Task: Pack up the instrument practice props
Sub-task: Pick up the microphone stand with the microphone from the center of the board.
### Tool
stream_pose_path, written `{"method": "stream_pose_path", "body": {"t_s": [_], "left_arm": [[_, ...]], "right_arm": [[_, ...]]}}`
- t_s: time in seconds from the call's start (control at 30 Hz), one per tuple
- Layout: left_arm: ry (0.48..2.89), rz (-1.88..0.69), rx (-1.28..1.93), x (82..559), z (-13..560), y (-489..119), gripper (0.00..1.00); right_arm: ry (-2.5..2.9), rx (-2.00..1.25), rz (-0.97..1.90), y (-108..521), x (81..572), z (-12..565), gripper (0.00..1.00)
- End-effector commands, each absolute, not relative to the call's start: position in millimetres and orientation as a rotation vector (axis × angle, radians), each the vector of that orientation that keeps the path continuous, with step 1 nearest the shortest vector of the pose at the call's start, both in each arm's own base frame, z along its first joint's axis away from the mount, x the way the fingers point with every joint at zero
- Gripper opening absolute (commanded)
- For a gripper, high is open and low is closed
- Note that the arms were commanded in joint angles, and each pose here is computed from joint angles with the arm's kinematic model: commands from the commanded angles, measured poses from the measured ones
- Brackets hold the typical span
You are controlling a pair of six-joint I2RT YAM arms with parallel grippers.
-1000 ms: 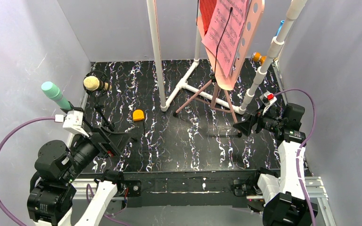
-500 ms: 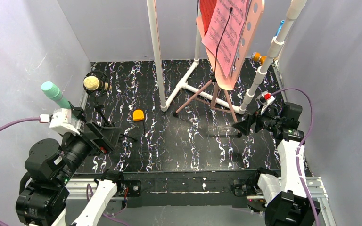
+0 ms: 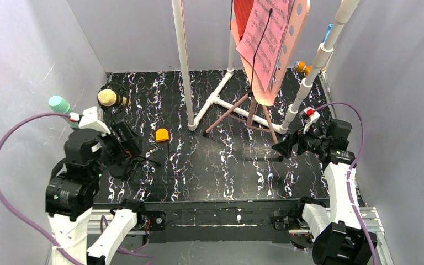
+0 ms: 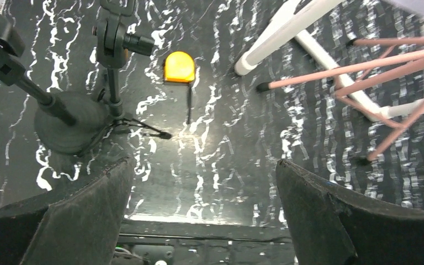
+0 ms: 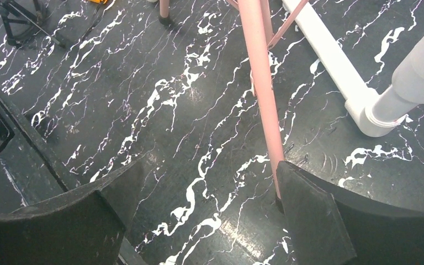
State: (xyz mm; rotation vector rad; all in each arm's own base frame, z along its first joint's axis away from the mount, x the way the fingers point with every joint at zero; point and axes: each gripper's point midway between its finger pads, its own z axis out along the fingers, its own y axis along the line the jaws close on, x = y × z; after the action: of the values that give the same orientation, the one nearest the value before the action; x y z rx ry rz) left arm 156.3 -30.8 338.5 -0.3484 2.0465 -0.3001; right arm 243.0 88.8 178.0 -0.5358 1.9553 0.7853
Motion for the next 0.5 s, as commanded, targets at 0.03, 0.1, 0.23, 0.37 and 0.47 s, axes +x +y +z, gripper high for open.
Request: {"method": "stream_pose_path", "body": {"t_s": [0.03, 0.1, 0.23, 0.37, 0.47], "left_arm": [[1.979, -0.148, -0.235, 176, 325, -15, 1.0], [1.944, -0.11, -0.207, 179, 323, -10, 1.0], [1.902, -0.038, -0.163, 193, 310, -4, 1.0], [1.875, 0.052, -0.181, 208, 286, 8, 1.0], [1.872, 0.079, -0.144, 218, 272, 8, 1.0]], "right_arm": [[1.911, -0.567, 0.744, 87, 252, 187, 1.0], [1.913, -0.563, 0.744, 87, 252, 186, 1.0], [1.916, -0.56, 0.739, 86, 253, 184, 1.0], [1.923, -0.555, 0.737, 85, 254, 183, 1.0], [1.93, -0.55, 0.737, 84, 255, 181, 1.0]]}}
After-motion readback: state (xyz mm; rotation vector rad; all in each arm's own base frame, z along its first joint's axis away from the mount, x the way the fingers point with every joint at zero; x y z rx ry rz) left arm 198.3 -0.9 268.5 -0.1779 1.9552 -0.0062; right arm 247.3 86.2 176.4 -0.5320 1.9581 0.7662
